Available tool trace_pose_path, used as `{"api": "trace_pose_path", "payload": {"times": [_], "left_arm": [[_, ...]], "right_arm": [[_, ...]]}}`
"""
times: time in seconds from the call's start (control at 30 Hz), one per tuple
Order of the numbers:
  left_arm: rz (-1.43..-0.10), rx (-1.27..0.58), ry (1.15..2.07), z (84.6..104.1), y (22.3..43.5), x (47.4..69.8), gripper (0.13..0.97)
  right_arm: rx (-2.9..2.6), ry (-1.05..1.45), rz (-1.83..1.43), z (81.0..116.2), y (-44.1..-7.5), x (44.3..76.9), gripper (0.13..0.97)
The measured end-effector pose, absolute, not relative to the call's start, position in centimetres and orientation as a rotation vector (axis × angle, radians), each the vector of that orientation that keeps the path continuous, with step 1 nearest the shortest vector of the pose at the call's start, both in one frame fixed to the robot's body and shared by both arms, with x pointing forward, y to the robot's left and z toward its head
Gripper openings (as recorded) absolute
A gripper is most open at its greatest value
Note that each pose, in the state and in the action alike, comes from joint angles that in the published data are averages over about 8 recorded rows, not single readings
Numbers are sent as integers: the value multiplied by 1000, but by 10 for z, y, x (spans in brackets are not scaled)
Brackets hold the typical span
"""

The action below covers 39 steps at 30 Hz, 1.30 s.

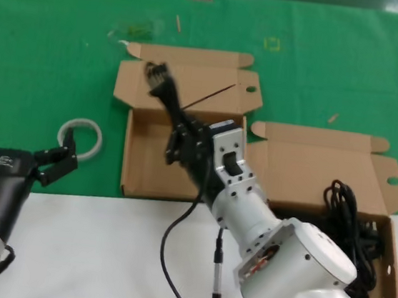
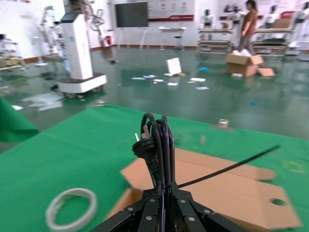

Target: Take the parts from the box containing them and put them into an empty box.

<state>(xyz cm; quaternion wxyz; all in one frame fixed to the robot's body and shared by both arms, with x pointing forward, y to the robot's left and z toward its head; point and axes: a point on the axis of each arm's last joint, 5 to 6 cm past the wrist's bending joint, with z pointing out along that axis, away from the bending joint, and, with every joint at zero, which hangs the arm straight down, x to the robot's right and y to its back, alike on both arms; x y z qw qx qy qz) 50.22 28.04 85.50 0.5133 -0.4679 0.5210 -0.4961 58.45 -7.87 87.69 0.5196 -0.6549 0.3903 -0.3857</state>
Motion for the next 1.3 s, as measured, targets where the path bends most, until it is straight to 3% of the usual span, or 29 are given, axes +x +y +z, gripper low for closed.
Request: {"api": "trace_pose_path", "payload": {"times": [0.23,0.5,1.3], "left_arm": [[-1193,-1125,1253,855,280,502,965],[-1193,-1125,1253,855,280,502,965],[-1193,-1125,1253,855,280,502,965]], "right_arm": [[-1607,909,-884,869,-70,595,162],[-1625,959,-905,855,-84,601,162],[-1575,994,-901,849,-97,589,190]]}}
